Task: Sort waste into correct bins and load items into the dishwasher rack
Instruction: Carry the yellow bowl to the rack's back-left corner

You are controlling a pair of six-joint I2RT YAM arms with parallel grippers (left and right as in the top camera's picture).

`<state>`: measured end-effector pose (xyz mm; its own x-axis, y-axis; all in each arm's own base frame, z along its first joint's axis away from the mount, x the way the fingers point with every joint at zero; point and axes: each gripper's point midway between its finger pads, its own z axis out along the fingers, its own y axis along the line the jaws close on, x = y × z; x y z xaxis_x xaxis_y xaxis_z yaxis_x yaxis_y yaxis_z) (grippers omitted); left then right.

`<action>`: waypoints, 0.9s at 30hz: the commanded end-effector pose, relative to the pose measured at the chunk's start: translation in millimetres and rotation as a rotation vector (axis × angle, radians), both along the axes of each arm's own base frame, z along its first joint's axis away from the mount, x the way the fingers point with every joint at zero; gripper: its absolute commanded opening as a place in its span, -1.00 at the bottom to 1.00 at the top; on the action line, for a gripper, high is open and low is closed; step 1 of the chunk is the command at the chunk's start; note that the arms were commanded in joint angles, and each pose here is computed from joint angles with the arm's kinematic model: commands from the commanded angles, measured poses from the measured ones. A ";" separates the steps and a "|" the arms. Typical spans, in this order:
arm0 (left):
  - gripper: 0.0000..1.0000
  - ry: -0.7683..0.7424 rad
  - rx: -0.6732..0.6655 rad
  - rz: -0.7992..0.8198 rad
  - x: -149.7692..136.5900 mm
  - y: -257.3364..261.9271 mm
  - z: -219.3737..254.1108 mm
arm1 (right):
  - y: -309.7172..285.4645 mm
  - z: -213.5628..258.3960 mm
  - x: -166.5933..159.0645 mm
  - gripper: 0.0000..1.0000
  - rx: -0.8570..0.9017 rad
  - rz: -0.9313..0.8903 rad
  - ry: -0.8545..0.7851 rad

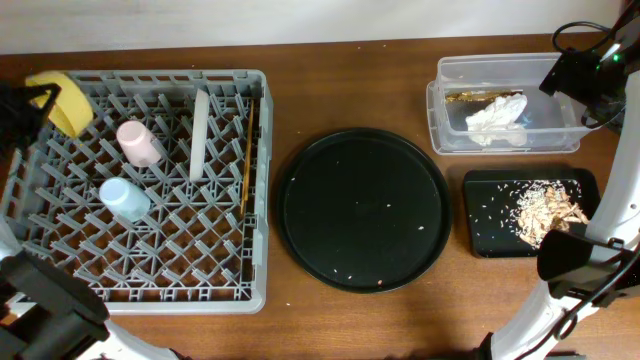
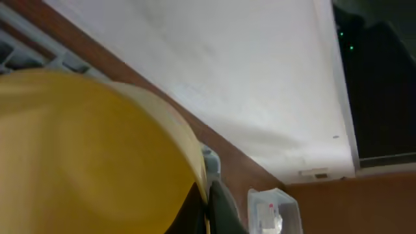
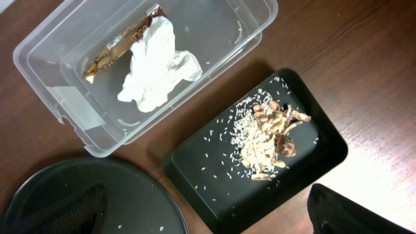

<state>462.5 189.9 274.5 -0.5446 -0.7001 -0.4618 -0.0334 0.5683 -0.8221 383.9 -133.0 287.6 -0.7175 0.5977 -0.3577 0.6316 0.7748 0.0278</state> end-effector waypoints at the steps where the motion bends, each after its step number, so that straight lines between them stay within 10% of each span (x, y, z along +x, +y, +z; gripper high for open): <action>1: -0.98 0.004 -0.094 -0.014 18.3 10.1 -28.7 | -2.7 2.3 -1.6 0.98 -0.012 -0.001 0.000; 22: -0.99 0.011 -0.267 -0.030 13.4 52.2 -91.0 | -2.7 2.3 -1.6 0.97 -0.012 -0.001 0.000; 27: 0.08 0.013 -0.271 0.000 5.0 65.5 -92.3 | -2.6 2.3 -1.6 0.97 -0.011 -0.001 -0.001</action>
<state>473.0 246.6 184.4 -0.5576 -0.7943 -0.2413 -0.0546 0.3251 -0.9441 383.8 -133.0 287.5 -0.7177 0.5978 -0.3570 0.6316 0.7748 0.0275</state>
